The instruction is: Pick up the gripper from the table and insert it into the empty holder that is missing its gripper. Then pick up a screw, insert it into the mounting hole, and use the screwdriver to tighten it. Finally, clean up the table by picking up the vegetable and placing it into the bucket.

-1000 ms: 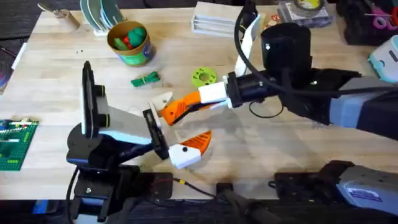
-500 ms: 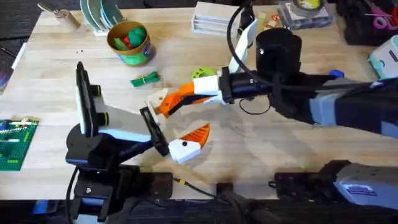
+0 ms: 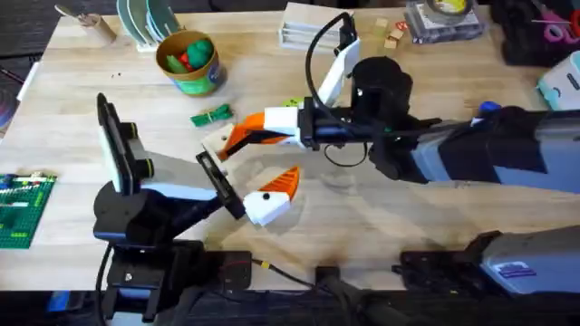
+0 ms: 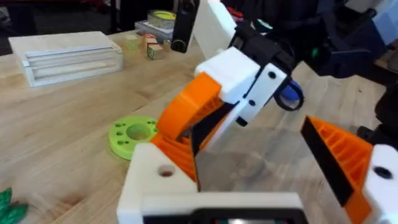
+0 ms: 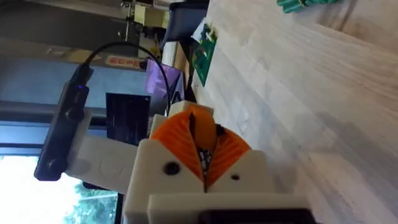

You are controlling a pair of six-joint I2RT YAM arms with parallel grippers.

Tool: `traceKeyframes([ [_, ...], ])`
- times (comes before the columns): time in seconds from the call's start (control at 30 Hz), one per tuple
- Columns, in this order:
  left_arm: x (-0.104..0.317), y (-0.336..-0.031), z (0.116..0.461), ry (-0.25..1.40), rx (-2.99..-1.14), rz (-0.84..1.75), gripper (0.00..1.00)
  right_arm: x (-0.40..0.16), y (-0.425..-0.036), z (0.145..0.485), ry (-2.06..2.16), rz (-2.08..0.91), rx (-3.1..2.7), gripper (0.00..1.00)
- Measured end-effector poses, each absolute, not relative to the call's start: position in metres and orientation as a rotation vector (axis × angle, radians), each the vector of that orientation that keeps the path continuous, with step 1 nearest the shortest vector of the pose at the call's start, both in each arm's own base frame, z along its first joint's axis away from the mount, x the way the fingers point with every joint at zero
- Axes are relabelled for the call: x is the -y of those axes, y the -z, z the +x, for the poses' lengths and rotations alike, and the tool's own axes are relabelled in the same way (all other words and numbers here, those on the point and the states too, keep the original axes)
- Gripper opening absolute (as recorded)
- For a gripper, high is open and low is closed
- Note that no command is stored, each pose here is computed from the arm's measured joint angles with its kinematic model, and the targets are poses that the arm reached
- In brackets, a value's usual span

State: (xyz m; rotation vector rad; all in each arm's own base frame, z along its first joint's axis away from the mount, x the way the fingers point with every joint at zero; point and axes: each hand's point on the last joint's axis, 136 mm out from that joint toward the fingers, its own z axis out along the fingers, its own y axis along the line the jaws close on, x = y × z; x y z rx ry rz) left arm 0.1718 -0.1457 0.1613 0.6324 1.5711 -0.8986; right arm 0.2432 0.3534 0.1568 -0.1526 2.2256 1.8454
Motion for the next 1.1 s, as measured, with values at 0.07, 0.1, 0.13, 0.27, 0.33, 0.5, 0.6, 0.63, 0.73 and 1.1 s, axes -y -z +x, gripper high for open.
traceKeyframes([
  [0.07, 0.144, -0.161, 0.175, 0.882, -1.574, 0.617, 0.993, -0.357, -0.157, 0.244, -1.828, -0.135, -2.214, 0.008],
  [0.1, 0.143, -0.161, 0.175, 0.880, -1.574, 0.616, 0.993, -0.357, -0.157, 0.244, -1.825, -0.132, -2.213, 0.007],
  [0.13, 0.143, -0.162, 0.175, 0.878, -1.575, 0.614, 0.993, -0.358, -0.157, 0.244, -1.821, -0.129, -2.211, 0.007],
  [0.27, 0.141, -0.161, 0.178, 0.865, -1.578, 0.600, 0.993, -0.362, -0.157, 0.243, -1.800, -0.114, -2.201, 0.007],
  [0.33, 0.140, -0.162, 0.179, 0.854, -1.579, 0.590, 0.993, -0.365, -0.157, 0.243, -1.782, -0.100, -2.193, 0.007],
  [0.5, 0.136, -0.162, 0.183, 0.834, -1.585, 0.566, 0.993, -0.371, -0.157, 0.243, -1.755, -0.074, -2.179, 0.007],
  [0.6, 0.136, -0.162, 0.184, 0.831, -1.585, 0.563, 0.993, -0.371, -0.157, 0.242, -1.755, -0.078, -2.179, 0.042],
  [0.63, 0.136, -0.162, 0.184, 0.832, -1.585, 0.563, 0.993, -0.371, -0.157, 0.241, -1.756, -0.085, -2.178, 0.065],
  [0.73, 0.136, -0.162, 0.183, 0.834, -1.584, 0.567, 0.993, -0.370, -0.157, 0.240, -1.760, -0.131, -2.174, 0.168],
  [1.1, 0.154, -0.162, 0.160, 0.956, -1.548, 0.705, 0.993, -0.358, -0.151, 0.220, -1.883, -0.362, -2.227, 0.656],
])
